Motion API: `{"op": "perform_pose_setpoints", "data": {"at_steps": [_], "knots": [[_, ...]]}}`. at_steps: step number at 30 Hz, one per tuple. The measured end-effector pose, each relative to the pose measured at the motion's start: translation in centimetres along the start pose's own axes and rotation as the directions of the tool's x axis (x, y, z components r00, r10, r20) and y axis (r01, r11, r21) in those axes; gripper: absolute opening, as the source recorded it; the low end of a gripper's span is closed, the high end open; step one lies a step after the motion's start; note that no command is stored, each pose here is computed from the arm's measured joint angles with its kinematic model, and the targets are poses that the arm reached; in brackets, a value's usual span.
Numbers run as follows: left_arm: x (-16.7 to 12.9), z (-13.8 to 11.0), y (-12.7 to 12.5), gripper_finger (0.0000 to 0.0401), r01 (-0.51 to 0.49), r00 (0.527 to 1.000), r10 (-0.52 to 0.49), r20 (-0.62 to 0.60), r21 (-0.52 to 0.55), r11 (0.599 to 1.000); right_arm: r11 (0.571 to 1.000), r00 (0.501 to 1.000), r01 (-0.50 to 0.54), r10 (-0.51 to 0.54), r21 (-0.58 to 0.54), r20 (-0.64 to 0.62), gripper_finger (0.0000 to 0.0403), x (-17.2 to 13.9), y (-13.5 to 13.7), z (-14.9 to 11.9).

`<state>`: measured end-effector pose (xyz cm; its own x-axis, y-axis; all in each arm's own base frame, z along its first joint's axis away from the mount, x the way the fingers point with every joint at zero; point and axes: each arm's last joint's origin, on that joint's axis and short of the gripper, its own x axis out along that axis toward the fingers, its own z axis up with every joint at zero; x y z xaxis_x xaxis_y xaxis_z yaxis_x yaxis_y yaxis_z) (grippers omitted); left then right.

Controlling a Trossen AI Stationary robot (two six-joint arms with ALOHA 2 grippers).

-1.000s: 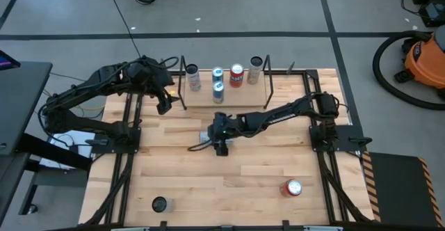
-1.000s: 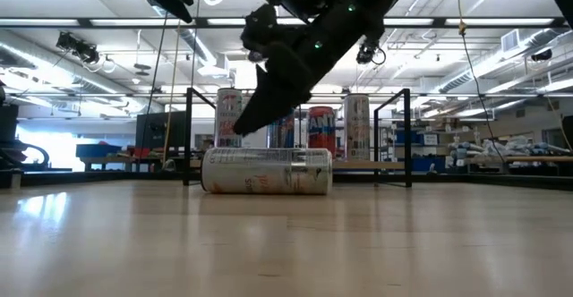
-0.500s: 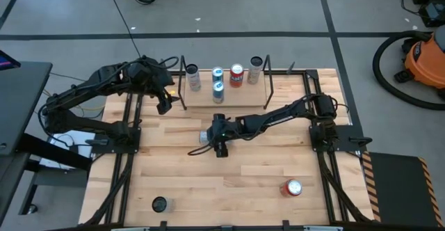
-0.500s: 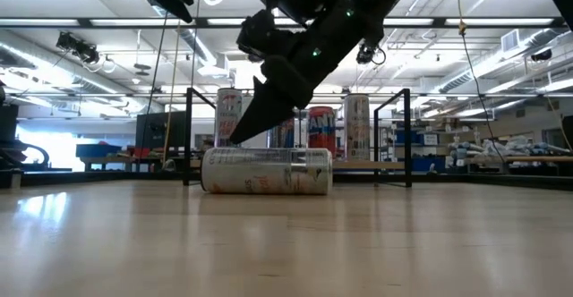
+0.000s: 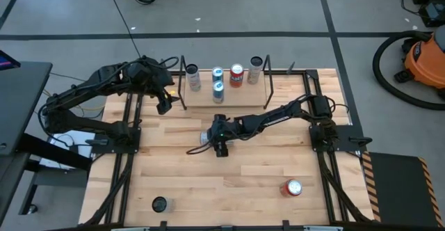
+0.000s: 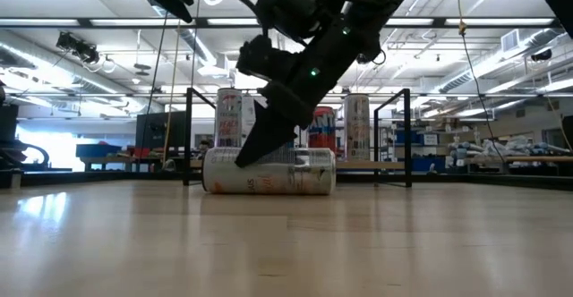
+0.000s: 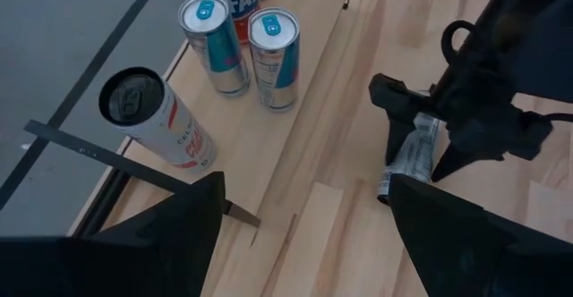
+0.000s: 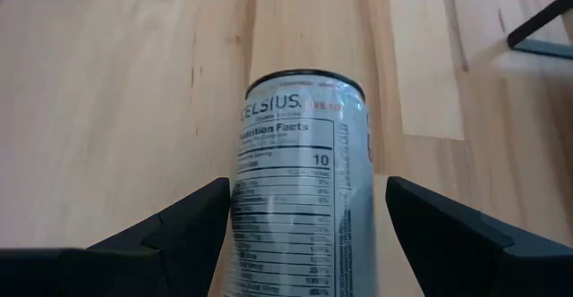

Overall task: Place canned beverage on shelf
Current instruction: Put the white yellow soda can on the shelf aligned with the other white yellow soda can

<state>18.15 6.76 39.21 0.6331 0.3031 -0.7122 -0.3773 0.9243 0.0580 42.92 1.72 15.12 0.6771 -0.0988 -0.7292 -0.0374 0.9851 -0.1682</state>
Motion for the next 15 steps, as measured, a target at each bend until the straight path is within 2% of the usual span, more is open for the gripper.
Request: {"op": "perform_pose_setpoints", "data": {"at_steps": [6,15], "knots": [[0.0,0.0,0.0,0.0316,0.0,1.0,0.0,0.0,0.0,1.0,0.999,0.999,0.039,-0.039,0.01,-0.006,0.0307,0.0,-0.2,0.0],[0.0,0.0,0.0,0.0316,0.0,1.0,0.0,0.0,0.0,1.0,0.996,0.987,0.066,-0.057,0.056,-0.15,0.0292,-0.4,-0.5,-1.2]]}}
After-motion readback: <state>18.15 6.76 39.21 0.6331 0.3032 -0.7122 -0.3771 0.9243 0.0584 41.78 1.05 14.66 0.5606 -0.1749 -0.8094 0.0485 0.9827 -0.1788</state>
